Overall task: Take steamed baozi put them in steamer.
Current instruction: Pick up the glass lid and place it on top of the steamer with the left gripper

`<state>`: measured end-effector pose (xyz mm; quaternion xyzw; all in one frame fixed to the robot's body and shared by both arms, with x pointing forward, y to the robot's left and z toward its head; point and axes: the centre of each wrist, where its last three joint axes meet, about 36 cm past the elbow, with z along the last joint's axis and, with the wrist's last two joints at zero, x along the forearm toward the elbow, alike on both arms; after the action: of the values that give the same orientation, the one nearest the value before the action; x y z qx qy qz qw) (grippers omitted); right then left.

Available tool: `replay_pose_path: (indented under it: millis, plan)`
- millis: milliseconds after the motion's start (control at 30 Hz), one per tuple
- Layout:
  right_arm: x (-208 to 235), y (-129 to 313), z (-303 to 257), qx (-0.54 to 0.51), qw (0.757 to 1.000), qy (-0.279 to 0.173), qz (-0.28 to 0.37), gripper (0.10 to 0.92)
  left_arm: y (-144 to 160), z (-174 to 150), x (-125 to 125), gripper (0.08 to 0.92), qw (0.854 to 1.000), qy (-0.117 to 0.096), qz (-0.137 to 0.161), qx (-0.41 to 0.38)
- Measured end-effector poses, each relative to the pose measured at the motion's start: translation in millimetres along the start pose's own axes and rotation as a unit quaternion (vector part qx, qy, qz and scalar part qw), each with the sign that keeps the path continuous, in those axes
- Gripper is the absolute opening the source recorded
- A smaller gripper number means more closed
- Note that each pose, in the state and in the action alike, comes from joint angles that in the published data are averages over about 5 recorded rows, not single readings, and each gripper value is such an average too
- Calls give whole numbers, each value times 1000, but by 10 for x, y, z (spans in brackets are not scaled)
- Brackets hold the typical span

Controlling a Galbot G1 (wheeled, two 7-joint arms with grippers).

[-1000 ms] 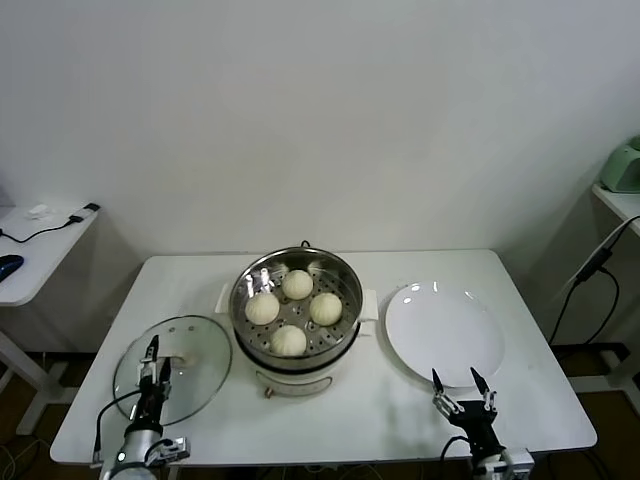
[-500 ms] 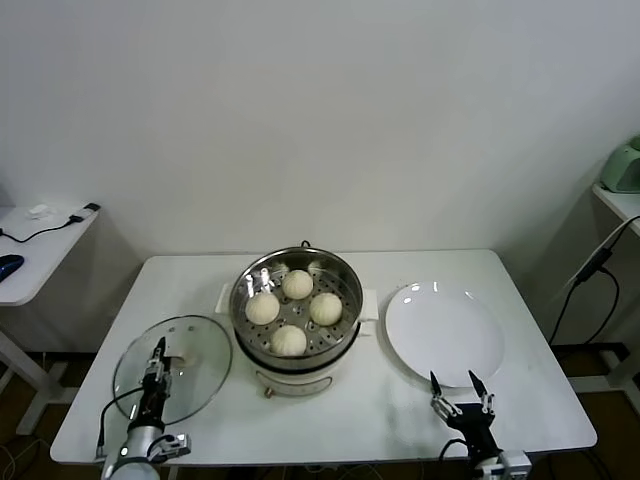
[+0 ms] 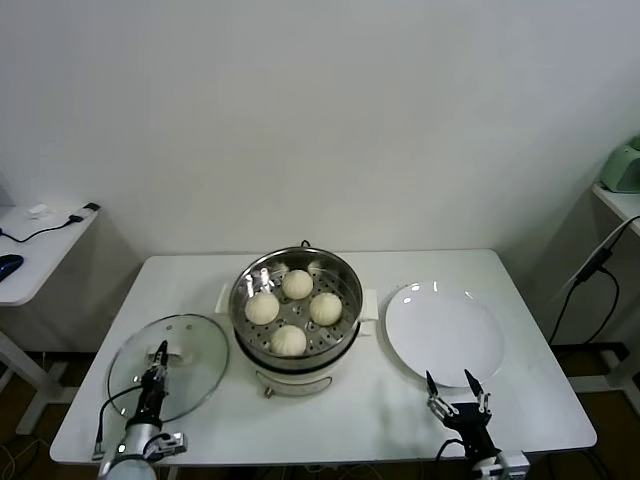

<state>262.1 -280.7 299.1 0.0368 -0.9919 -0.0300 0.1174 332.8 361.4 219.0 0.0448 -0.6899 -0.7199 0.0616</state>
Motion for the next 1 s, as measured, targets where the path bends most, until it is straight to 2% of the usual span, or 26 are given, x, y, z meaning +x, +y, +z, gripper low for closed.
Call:
replay_pose_path:
  millis: [133,267,433,600,800,1000]
  plan:
    - [10,-5,-19,2,1000,-1,-4,823,171,57,-12,134,1000,8,-9,8]
    - [5,0,-57,5,1000,-2,-6,823,465,126,-20,134,999,25,-17,21]
    - [-23,23,-120,11,1000,-2,-5,823,981,170,-45,134,998,55,-22,38]
    - [-43,59,-162,15,1000,-3,-4,823,1532,15,-85,134,996,68,-34,55]
    - [-39,64,-160,25,1000,-5,-3,823,2018,-435,-85,134,995,59,-49,67]
    - [-19,43,-125,35,999,-9,-4,823,2250,-1048,-39,134,996,36,-46,70]
